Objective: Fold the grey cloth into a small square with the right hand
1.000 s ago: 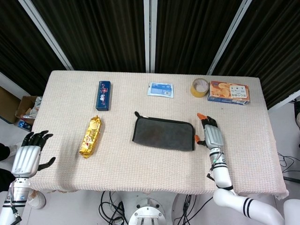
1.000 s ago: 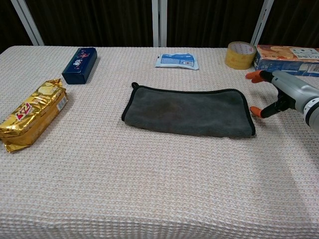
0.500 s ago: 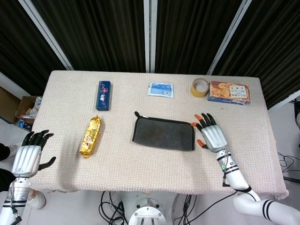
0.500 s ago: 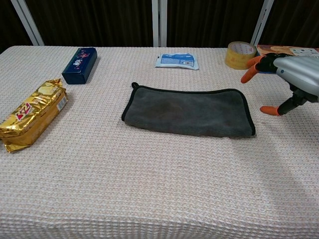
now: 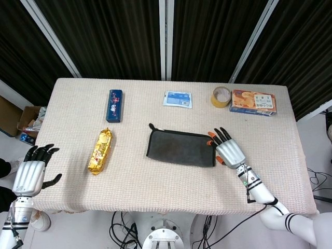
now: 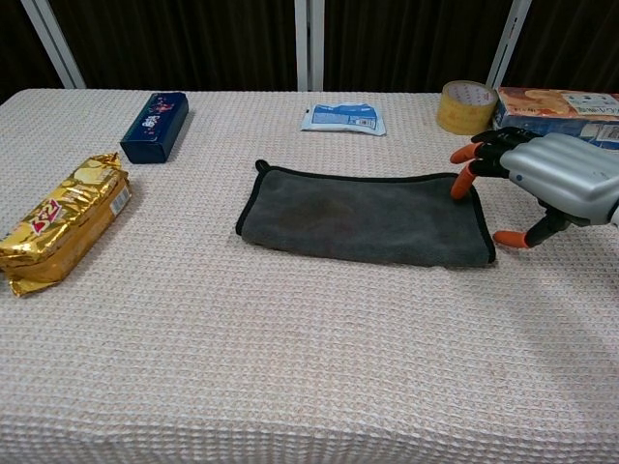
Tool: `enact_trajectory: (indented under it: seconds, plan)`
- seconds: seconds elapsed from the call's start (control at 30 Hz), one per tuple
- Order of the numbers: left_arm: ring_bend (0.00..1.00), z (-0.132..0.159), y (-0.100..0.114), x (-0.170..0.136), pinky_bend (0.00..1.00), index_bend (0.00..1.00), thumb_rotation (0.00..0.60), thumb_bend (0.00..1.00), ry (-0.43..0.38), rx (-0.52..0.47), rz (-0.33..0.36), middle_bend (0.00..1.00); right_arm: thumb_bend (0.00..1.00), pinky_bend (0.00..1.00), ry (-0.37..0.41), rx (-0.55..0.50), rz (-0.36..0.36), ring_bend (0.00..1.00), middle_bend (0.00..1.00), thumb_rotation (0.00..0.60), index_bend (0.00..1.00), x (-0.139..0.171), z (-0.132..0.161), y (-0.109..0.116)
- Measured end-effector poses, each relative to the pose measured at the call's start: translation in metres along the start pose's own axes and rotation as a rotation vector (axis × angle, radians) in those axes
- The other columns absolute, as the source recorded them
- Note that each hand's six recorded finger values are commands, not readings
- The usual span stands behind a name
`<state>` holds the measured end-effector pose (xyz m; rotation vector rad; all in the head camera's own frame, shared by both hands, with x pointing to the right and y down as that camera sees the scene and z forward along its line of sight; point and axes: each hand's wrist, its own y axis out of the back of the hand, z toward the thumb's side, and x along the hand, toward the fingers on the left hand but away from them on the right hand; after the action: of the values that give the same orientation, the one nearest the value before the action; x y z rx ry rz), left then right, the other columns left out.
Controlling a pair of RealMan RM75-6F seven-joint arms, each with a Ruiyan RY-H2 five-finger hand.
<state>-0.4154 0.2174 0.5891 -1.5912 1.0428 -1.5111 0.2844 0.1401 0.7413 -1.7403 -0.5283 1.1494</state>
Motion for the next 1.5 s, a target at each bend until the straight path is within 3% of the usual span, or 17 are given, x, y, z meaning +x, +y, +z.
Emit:
enact_trajectory:
  seconds: [0.6, 1.17, 1.4, 1.5]
  plan:
    - [0.17, 0.0, 0.003, -0.001, 0.12, 0.23, 0.6, 0.17, 0.0, -0.007, 0.002, 0.14, 0.16, 0.0, 0.047, -0.004, -0.042, 0.0, 0.18, 0.6, 0.42, -0.013, 0.012, -0.012]
    - [0.17, 0.001, 0.003, 0.0, 0.12, 0.23, 0.6, 0.18, -0.006, -0.017, -0.008, 0.14, 0.31, 0.0, 0.05, 0.006, -0.094, 0.0, 0.23, 0.6, 0.54, -0.008, -0.001, 0.003]
    - [0.17, 0.003, 0.004, 0.001, 0.12, 0.23, 0.6, 0.18, -0.012, -0.013, -0.01, 0.14, 0.43, 0.0, 0.047, 0.022, -0.119, 0.0, 0.28, 0.6, 0.7, -0.007, -0.005, 0.009]
    - [0.17, 0.003, 0.005, 0.001, 0.12, 0.23, 0.6, 0.18, -0.011, -0.011, -0.007, 0.14, 0.44, 0.0, 0.053, 0.065, -0.129, 0.0, 0.28, 0.6, 0.72, -0.003, -0.009, 0.012]
